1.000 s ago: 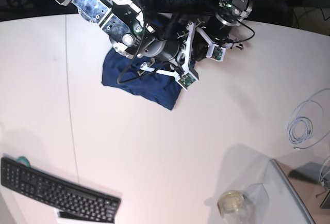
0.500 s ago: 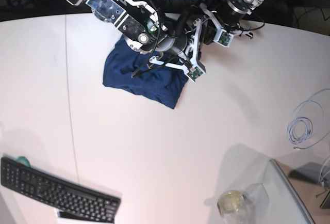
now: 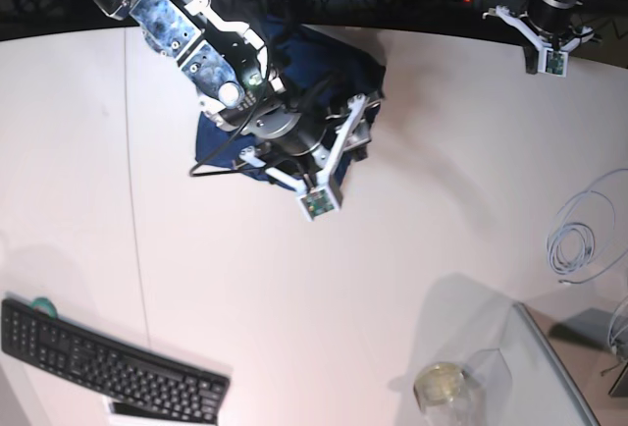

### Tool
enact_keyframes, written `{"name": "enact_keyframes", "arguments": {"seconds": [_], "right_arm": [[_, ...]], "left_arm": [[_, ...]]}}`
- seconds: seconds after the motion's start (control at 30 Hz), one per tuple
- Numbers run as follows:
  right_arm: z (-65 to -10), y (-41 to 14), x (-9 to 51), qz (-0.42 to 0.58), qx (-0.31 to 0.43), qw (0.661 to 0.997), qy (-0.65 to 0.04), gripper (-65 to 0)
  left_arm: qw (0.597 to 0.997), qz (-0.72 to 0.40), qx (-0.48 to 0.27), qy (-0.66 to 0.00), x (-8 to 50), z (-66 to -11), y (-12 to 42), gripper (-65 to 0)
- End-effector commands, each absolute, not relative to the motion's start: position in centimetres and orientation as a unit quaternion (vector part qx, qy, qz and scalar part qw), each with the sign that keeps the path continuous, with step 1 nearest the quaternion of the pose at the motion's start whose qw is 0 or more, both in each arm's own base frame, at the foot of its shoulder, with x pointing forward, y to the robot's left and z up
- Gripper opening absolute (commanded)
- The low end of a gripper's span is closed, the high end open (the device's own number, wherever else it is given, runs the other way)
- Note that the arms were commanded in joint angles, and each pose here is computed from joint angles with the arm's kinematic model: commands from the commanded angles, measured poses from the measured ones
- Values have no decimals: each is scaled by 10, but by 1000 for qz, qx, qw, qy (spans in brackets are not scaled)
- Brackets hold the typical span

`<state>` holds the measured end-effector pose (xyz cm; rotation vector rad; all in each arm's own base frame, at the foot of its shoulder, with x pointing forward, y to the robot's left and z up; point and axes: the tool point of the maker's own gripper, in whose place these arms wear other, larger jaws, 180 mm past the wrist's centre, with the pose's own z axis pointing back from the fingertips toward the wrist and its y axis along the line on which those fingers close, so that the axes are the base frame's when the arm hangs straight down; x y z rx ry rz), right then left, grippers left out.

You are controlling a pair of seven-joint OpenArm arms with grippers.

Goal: Layout the t-shirt on the table in an organized manner, then fold the t-shirt properly
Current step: 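Grasp the shirt's folded edge with the right gripper and lift it, then drag and tuck the shirt edge with the right gripper to square it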

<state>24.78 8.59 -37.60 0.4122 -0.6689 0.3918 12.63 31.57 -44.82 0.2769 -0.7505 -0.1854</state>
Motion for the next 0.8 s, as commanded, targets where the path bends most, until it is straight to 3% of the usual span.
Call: {"name": "enact_keyframes", "arguments": {"seconds": [0.0, 0.77], "right_arm": [[-369, 93, 254, 182, 209, 902, -331, -317], [-431, 83, 249, 147, 131, 943, -269, -317]], "left_arm": [[909, -89, 141, -381, 130, -439, 321, -650], [911, -76, 149, -378, 126, -439, 328, -650]]}}
